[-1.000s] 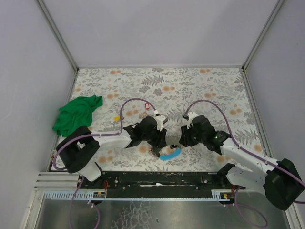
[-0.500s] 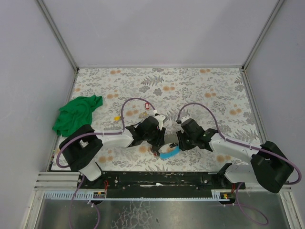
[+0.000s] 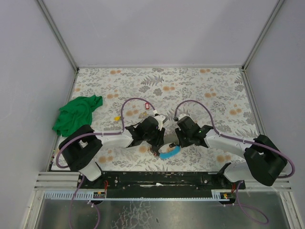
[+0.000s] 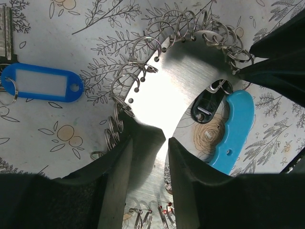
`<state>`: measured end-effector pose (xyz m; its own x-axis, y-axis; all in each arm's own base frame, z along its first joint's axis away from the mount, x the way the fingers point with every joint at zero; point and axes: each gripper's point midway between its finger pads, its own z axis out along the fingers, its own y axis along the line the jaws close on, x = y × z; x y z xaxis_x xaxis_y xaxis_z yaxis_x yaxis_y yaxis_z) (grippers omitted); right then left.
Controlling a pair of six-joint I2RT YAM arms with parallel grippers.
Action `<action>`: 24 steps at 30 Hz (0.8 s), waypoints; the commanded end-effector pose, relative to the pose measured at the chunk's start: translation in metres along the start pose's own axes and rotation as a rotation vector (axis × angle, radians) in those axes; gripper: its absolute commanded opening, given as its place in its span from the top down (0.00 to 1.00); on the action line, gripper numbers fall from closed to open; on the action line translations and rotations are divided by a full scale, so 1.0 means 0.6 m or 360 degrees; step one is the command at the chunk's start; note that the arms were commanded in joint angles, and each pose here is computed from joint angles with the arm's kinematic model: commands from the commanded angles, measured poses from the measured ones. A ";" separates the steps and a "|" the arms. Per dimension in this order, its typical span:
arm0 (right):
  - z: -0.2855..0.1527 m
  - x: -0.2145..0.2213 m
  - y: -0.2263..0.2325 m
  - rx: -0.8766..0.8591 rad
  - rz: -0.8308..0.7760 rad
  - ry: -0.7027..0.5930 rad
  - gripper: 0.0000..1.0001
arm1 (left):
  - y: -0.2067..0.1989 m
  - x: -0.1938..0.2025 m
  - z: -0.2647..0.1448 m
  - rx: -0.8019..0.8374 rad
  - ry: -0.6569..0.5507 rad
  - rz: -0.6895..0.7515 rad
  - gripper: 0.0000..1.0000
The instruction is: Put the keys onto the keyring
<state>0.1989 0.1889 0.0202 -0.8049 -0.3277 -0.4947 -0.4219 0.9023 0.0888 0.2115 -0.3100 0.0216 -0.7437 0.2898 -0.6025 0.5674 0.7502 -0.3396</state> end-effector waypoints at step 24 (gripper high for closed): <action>-0.042 -0.098 0.116 -0.0512 0.0064 -0.0229 1.00 | 0.049 0.010 -0.046 -0.0141 -0.0072 -0.0071 0.61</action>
<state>0.2022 0.2241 0.0437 -0.7872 -0.2875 -0.5456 -0.4683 0.8543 0.2256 0.2130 -0.2780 0.0234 -0.7464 0.2549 -0.6147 0.5197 0.8002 -0.2993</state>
